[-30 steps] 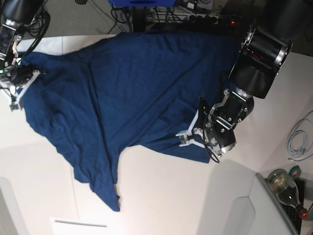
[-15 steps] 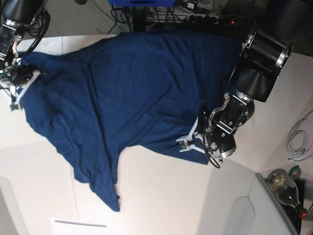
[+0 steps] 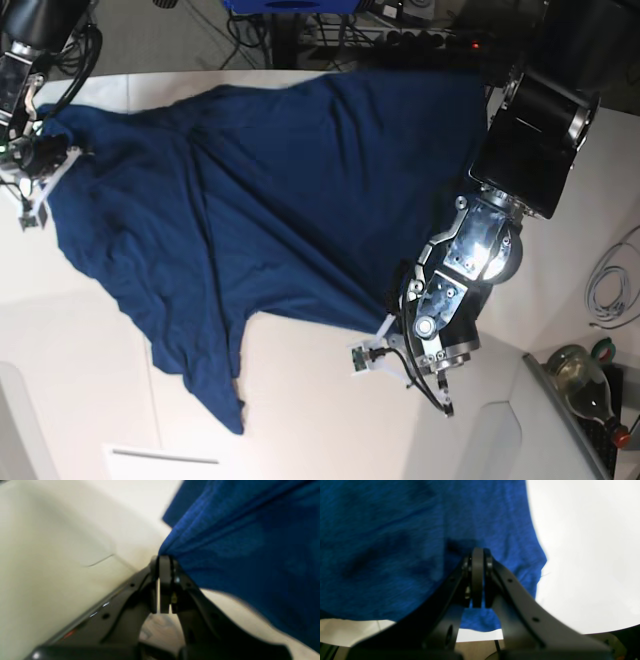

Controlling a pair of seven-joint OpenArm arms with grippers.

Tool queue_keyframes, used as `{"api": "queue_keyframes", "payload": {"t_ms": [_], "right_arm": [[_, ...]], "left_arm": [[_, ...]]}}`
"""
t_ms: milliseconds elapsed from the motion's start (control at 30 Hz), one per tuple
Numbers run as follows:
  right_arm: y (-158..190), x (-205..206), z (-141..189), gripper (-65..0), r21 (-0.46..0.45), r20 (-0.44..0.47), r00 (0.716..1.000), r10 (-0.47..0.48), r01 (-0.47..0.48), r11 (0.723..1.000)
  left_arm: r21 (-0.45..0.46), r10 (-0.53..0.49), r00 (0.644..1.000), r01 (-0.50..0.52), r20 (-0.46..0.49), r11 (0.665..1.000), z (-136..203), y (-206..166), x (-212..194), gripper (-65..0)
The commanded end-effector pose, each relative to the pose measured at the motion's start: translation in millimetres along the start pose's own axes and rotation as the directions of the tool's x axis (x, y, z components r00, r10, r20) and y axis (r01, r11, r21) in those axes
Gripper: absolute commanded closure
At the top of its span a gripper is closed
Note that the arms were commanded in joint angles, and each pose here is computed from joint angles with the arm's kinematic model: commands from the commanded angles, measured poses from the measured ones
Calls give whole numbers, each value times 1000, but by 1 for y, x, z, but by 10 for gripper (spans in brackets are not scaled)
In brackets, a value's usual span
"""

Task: Layout the t-shirt on the table in an organized manner, then fold the t-shirt properly
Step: 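Pull the shirt with the left gripper toward the right gripper, bunching it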

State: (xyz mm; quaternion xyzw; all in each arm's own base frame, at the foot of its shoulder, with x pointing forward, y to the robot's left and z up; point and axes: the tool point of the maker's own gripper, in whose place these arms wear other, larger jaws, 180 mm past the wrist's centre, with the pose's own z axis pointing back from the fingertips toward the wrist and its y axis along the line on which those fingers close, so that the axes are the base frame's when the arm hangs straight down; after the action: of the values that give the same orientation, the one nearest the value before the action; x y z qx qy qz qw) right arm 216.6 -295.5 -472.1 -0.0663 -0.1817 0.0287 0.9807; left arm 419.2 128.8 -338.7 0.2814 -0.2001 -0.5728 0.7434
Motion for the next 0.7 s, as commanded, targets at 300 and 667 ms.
{"api": "queue_keyframes", "payload": {"t_ms": [300,667], "right_arm": [[-10,13,5,-3,-22,38,999,2,-2,1000],[-11,24,6,-3,-24,57,998,2,-1,1000]], "left_arm": [[270,-4,999,17,-47,963,40,78,0,0],[531,83,996,-56,-27,845,121,138,25,0]]}}
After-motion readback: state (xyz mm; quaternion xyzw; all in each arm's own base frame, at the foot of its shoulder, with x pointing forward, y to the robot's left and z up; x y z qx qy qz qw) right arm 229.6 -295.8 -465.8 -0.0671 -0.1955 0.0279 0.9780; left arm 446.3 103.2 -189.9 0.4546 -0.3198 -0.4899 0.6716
